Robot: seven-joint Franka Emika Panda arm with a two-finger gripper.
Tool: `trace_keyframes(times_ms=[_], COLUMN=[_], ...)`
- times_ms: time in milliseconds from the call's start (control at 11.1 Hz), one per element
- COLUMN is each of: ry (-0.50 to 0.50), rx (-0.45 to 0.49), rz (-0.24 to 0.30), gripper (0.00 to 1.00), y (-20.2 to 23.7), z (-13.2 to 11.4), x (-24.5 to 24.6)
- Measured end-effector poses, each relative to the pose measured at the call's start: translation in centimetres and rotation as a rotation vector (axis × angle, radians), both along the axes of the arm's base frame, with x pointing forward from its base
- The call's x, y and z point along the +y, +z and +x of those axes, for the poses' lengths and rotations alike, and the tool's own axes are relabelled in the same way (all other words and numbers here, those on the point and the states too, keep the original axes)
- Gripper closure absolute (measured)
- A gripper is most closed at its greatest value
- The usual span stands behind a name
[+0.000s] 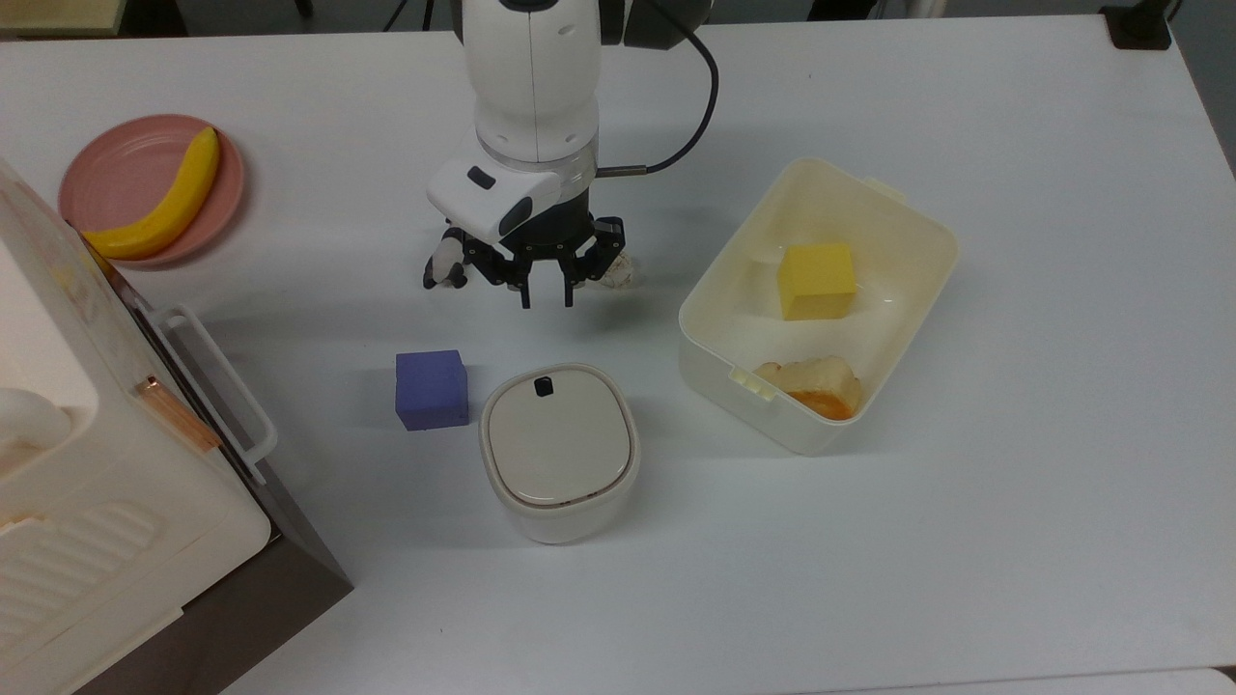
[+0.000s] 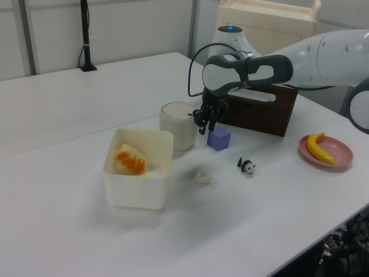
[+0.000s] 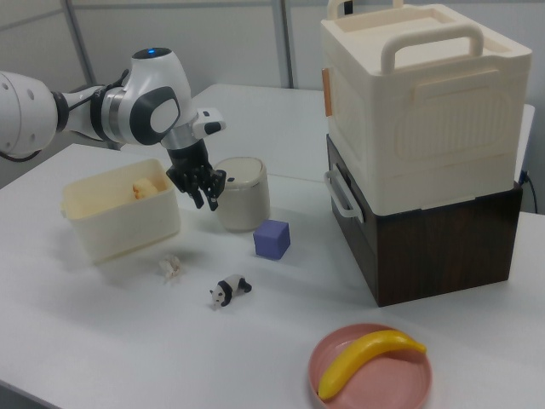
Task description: Open the trash can
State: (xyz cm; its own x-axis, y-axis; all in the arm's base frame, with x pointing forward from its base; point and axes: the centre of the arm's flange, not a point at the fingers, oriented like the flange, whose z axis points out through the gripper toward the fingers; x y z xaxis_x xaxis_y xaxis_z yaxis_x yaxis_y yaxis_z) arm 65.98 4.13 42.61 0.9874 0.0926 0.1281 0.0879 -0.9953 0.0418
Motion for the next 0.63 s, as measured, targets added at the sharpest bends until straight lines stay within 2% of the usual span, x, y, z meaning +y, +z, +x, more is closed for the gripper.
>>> trace_keyframes(times_ms=[90, 180, 271, 451, 632], ry=[0.008, 0.017, 0.021, 0.007, -0.003], rx=[-0.023, -0.082, -0.135, -0.252, -0.300], rz=[0.003, 0.007, 0.011, 0.020, 0.021], gripper=[0.62, 0.71, 0.75, 0.76, 0.76], y=[0.3, 1.4, 2.9, 6.6, 7.0], z=[0.2, 0.8, 1.4, 2.7, 3.8], x=[0.5, 1.0, 1.3, 1.1, 0.9])
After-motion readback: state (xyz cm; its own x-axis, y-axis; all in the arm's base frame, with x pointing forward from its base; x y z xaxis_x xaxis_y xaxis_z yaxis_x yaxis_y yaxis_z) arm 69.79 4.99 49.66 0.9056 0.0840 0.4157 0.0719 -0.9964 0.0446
